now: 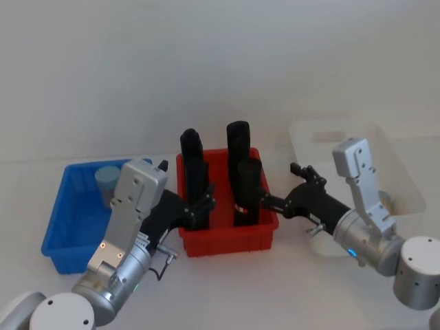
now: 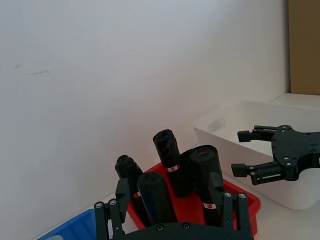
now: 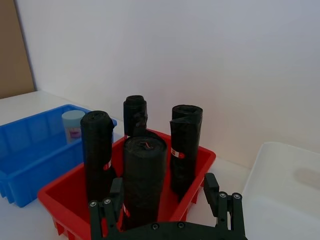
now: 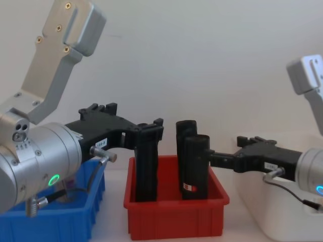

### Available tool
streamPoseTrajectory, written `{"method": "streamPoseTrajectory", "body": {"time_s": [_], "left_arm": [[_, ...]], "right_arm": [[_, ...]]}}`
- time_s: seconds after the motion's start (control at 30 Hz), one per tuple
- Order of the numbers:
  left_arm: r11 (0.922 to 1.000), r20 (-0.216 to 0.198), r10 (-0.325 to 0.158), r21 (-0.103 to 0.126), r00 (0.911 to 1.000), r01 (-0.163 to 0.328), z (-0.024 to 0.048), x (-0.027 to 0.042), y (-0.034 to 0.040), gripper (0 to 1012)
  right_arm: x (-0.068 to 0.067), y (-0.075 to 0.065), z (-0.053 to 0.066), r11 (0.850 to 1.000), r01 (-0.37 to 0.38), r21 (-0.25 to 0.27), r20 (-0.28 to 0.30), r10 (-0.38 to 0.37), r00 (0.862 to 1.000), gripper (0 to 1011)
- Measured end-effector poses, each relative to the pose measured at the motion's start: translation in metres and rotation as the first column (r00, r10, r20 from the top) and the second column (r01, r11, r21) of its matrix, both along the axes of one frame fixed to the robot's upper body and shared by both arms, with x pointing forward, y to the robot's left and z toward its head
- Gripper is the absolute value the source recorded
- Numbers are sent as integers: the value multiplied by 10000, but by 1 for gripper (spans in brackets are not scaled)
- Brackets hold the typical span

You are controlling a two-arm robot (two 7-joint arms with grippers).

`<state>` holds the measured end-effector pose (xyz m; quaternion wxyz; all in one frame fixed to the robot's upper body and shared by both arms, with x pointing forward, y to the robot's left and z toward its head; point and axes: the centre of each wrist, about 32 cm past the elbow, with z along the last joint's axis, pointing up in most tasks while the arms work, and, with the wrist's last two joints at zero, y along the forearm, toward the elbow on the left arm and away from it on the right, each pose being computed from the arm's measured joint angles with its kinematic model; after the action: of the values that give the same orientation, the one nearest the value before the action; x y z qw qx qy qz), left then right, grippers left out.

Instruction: Pick the cotton swabs from the blue box and place them into the white box.

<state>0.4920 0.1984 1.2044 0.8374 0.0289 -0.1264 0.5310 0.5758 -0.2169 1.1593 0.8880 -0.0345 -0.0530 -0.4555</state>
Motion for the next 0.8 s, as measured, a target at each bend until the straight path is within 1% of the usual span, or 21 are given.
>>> {"method": "streamPoseTrajectory", "body": {"time_s": [0.1, 0.13, 0.4, 0.67, 0.7, 0.8], "left_arm": [[10000, 0, 0, 0, 10000, 0, 0, 0, 0, 1004], [10000, 0, 0, 0, 10000, 0, 0, 0, 0, 1004], [10000, 1, 0, 0, 10000, 0, 0, 0, 0, 1004], [10000, 1, 0, -1, 10000, 0, 0, 0, 0, 1004], [10000, 1, 0, 0, 10000, 0, 0, 0, 0, 1004], [10000, 0, 1, 0, 10000, -1, 0, 0, 0, 1004]], "right_arm": [[91, 41, -11, 9998, -215, -46, -60, 215, 9998, 1002], [131, 56, -33, 9995, -310, -79, -141, 309, 9994, 1002], [330, 149, -86, 9960, -870, -178, -359, 864, 9956, 1002], [458, 199, -119, 9934, -1127, -220, -526, 1115, 9924, 1002], [492, 212, -125, 9925, -1197, -229, -555, 1183, 9914, 1002], [524, 220, -129, 9916, -1274, -234, -564, 1260, 9904, 1002]]}}
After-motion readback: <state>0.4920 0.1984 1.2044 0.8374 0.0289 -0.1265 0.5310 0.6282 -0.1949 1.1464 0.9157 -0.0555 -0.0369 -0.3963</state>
